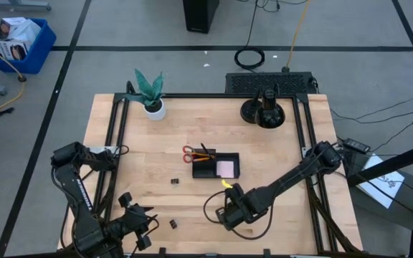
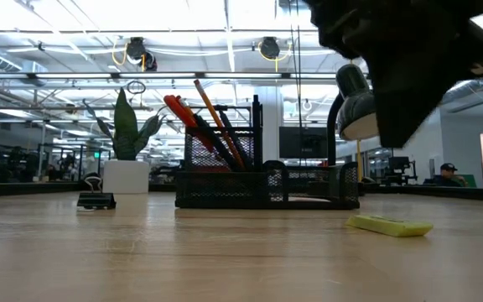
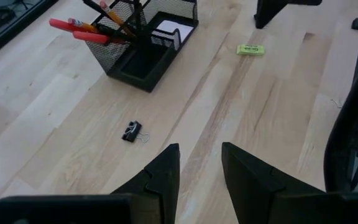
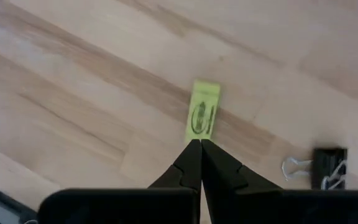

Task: Pick and place office supplies into organizer
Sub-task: Put the green eraser into the desk organizer

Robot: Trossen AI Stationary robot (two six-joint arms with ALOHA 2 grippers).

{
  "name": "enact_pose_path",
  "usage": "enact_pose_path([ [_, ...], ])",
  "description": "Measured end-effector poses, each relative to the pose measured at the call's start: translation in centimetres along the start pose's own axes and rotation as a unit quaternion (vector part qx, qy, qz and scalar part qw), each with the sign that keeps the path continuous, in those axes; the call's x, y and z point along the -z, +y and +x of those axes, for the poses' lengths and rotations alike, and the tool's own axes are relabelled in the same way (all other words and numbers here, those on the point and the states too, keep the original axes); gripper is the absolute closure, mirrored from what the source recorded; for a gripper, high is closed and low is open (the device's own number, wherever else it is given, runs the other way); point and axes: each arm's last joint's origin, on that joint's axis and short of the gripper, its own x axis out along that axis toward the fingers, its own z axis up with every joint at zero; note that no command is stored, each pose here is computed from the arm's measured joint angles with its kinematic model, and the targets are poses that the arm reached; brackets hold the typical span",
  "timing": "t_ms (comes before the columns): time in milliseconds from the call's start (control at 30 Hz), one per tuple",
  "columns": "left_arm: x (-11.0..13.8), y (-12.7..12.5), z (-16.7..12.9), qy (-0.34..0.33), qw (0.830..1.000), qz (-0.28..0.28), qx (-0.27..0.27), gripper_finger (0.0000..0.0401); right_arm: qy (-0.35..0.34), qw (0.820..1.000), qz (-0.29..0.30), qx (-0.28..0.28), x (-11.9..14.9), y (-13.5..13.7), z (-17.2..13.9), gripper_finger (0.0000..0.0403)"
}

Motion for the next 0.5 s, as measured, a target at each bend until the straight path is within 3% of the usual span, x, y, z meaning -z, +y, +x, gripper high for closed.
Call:
enact_pose_path([
  [233, 0.0, 0.1, 0.0, 0.000, 1.000, 0.003, -0.003, 0.0277, 0.024, 0.999, -0.002, -0.032, -0.3, 0.5, 0.6, 0.0392],
  [500, 0.0, 0.1, 0.0, 0.000, 1.000, 0.004, -0.004, 0.0277, 0.036, 0.999, -0.011, -0.036, -1.3, 0.7, 0.7, 0.0326],
])
